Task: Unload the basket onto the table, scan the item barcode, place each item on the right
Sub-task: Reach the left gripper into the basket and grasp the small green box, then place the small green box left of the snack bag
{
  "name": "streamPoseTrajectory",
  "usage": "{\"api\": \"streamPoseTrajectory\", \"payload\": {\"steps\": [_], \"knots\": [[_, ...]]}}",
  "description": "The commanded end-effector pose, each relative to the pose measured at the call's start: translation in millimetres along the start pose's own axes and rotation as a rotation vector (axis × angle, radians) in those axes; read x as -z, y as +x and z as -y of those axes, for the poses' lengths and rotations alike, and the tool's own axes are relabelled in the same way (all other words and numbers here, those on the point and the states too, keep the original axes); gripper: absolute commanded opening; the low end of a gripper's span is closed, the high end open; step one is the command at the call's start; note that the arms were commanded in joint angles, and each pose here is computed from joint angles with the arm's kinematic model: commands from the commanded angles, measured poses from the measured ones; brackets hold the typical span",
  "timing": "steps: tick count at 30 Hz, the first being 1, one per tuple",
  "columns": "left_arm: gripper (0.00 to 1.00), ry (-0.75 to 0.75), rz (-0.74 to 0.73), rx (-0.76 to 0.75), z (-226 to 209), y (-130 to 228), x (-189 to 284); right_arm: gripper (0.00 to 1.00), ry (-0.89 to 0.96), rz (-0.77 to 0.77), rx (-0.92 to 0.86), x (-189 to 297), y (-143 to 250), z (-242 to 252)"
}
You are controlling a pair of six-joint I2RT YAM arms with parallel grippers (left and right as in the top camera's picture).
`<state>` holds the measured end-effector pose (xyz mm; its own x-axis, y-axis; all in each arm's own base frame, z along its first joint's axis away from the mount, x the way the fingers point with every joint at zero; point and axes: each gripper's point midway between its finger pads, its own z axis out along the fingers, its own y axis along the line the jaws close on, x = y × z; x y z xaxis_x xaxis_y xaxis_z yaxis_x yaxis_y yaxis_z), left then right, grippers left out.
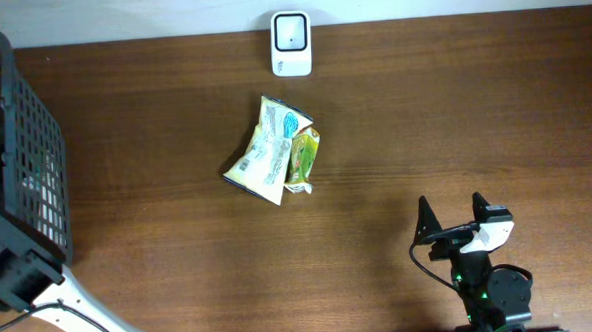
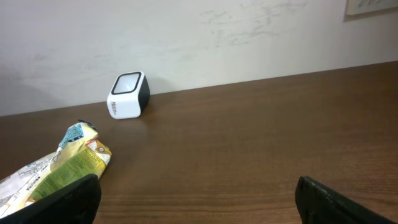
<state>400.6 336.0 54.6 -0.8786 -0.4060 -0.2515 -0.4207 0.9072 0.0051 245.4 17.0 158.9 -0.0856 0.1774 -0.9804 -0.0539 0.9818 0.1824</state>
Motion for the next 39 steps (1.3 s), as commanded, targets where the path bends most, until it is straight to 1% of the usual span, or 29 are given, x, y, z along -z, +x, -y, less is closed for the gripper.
{"api": "streamPoseTrajectory", "payload": {"steps": [1,2,4,5,6,7,8,9,10,11,12,13,15,16,17,18,19,20,22,23,24,25,26,28,30,32,34,37,39], "knots": [[0.86,0.051,-0.029,-0.051,6,6,-25,0.99,0.016,-0.003,-0.004,0,3,4],[0.84,0.087,-0.035,-0.075,12,8,-33,0.99,0.016,-0.003,-0.004,0,3,4],[0.84,0.098,-0.052,-0.075,14,12,-42,0.99,0.016,-0.003,-0.004,0,3,4],[0.75,0.101,-0.064,-0.073,14,15,-48,0.99,0.016,-0.003,-0.004,0,3,4],[0.57,0.102,-0.068,-0.072,14,16,-50,0.98,0.016,-0.002,-0.004,0,3,4],[0.22,0.103,-0.068,-0.071,14,16,-49,0.99,0.016,-0.003,-0.004,0,3,4],[0.17,0.103,-0.069,-0.071,14,16,-49,0.99,0.016,-0.003,-0.004,0,3,4],[0.16,0.104,-0.072,-0.069,15,17,-49,0.99,0.016,-0.003,-0.004,0,3,4],[0.12,0.101,-0.075,-0.064,14,17,-49,0.99,0.016,-0.003,-0.004,0,3,4],[0.01,0.096,-0.076,-0.061,12,17,-45,0.99,0.016,-0.003,-0.004,0,3,4],[0.00,0.095,-0.073,-0.058,12,15,-40,0.99,0.016,-0.003,-0.004,0,3,4],[0.00,0.088,-0.056,-0.021,10,7,-29,0.99,0.016,-0.002,-0.004,0,3,4],[0.00,0.067,0.014,0.057,7,-15,9,0.99,0.016,-0.002,-0.004,0,3,4],[0.00,0.054,0.080,0.116,5,-30,48,0.99,0.016,-0.003,-0.004,0,3,4],[0.00,0.053,0.127,0.158,6,-39,74,0.99,0.016,-0.003,-0.004,0,3,4],[0.00,0.064,0.200,0.213,10,-49,116,0.99,0.016,-0.003,-0.004,0,3,4],[0.00,0.077,0.263,0.235,14,-55,150,0.99,0.016,-0.003,-0.004,0,3,4],[0.00,0.115,0.381,0.272,26,-59,216,0.99,0.016,-0.003,-0.004,0,3,4],[0.00,0.196,0.480,0.248,49,-54,274,0.99,0.016,-0.003,-0.004,0,3,4],[0.00,0.275,0.533,0.203,74,-45,311,0.99,0.016,-0.003,-0.004,0,3,4],[0.00,0.313,0.557,0.159,99,-31,340,0.99,0.016,-0.003,-0.004,0,3,4],[0.00,0.325,0.557,0.134,114,-22,351,0.99,0.016,-0.003,-0.004,0,3,4],[0.00,0.344,0.541,0.086,141,-8,362,0.99,0.016,-0.003,-0.004,0,3,4],[0.00,0.371,0.448,-0.023,198,14,356,0.98,0.016,-0.003,-0.004,0,3,4],[0.00,0.410,0.303,-0.136,254,36,328,0.99,0.016,-0.003,-0.004,0,3,4],[0.00,0.407,0.186,-0.228,296,55,295,0.99,0.016,-0.002,-0.004,0,3,4],[0.00,0.389,0.084,-0.329,341,75,239,0.99,0.016,-0.003,-0.004,0,3,4],[0.00,0.399,0.025,-0.404,379,97,175,0.99,0.016,-0.002,-0.005,0,3,4],[0.00,0.327,0.033,-0.380,389,111,111,0.99,0.016,-0.003,-0.004,0,3,4]]}}
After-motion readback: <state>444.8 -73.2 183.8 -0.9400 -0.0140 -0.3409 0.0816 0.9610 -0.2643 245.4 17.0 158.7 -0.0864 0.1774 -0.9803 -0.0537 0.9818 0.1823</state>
